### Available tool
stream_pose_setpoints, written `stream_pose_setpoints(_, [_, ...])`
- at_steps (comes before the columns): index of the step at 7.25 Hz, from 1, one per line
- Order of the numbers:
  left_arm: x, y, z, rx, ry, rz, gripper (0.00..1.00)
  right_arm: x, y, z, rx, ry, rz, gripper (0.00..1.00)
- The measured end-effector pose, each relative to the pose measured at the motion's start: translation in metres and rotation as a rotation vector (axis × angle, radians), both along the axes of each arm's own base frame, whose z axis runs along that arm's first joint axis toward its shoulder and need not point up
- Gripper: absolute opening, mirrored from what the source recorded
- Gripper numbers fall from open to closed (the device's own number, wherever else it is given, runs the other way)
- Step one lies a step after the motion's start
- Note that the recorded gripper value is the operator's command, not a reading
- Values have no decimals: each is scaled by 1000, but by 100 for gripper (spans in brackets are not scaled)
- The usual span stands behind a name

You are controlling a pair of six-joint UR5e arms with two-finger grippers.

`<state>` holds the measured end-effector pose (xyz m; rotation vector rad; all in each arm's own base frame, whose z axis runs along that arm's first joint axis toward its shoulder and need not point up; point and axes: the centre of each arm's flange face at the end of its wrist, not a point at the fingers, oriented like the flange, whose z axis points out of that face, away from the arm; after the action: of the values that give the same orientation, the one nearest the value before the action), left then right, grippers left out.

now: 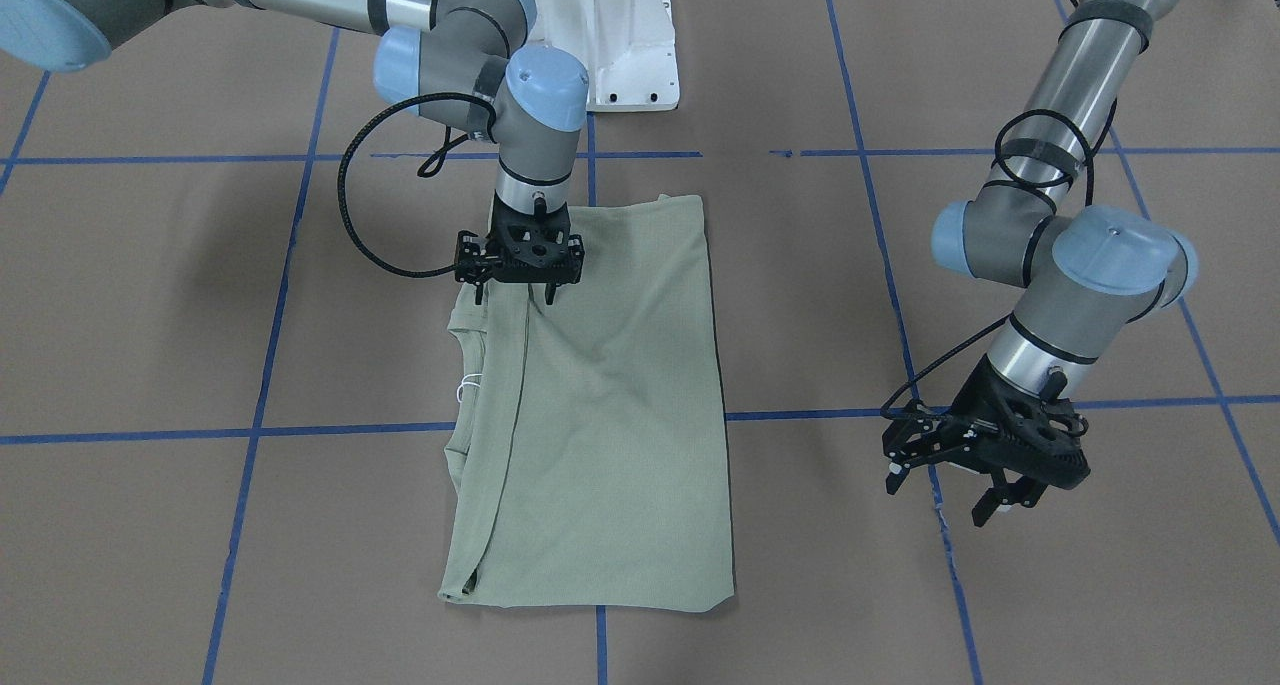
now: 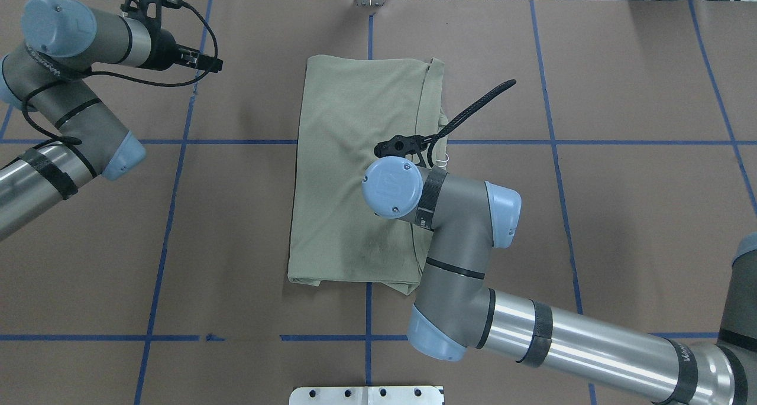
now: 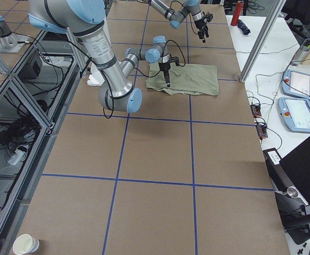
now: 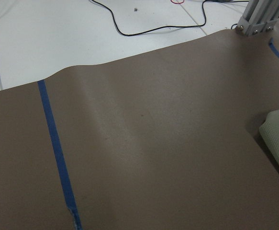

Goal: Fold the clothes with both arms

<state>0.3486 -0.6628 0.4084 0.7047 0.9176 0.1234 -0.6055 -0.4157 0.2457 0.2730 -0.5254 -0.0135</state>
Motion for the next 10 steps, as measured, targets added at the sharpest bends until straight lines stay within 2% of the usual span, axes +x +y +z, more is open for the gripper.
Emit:
stream_pose_setpoints(4, [0,0,2,-4,-2,0,100,-2,-1,7,20,61,3,81])
stream_pose_setpoints(8, [1,0,3,-6,-4,0,100,10,-3,17,57,152,-43,81])
stream_pose_setpoints(10, [4,1,3,-6,-4,3,100,42,5,33,75,193,-80,81])
